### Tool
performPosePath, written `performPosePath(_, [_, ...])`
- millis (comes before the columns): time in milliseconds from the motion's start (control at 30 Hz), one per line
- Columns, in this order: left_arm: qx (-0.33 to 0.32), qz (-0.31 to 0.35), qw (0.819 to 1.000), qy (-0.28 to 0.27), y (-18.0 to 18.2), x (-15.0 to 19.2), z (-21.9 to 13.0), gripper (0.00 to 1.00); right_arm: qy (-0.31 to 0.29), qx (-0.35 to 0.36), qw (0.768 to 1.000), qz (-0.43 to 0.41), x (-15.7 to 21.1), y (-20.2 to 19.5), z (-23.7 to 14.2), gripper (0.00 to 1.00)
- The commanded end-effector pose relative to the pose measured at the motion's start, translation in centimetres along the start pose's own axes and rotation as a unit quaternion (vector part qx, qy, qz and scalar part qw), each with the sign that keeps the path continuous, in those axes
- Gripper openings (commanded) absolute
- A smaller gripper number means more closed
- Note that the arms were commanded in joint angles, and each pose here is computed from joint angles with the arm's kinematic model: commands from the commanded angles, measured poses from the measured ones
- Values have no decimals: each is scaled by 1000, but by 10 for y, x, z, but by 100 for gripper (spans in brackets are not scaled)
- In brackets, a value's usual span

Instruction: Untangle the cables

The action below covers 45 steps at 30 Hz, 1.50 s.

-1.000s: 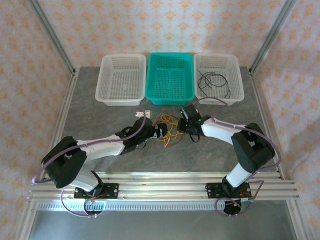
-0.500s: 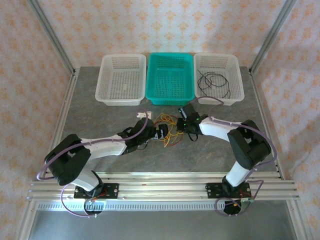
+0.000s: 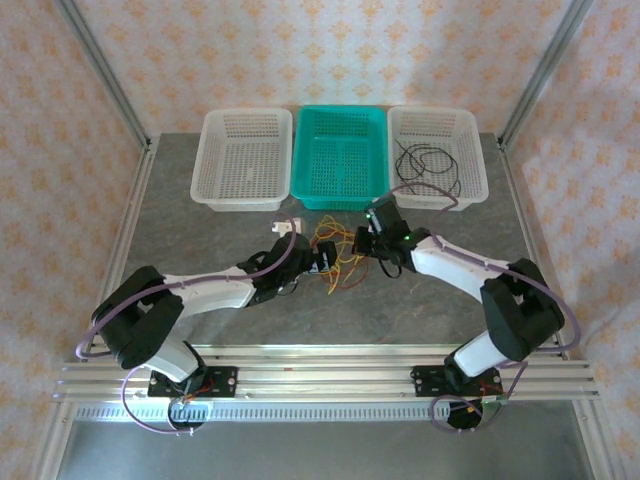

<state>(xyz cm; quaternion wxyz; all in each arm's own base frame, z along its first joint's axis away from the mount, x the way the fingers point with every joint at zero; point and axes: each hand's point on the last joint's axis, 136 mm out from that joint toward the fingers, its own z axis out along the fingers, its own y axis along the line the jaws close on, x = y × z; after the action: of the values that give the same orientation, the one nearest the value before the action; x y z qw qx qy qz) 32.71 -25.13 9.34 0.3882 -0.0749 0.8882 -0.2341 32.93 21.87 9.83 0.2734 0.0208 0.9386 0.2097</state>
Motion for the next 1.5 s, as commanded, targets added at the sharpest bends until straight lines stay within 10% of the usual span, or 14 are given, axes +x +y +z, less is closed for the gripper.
performPosePath(0, [9,-5,1000,-10,-11,-8,5,99,-18,-24,999,-26,-8,9,-15,0])
performPosePath(767, [-85,23,996,9,22,6,27,100,-67,-102,988,-97,-28,45,-72,0])
performPosePath(1467, [-167,6,986,28,81,32,28,99,-140,26,979,-144,-63,13,-127,0])
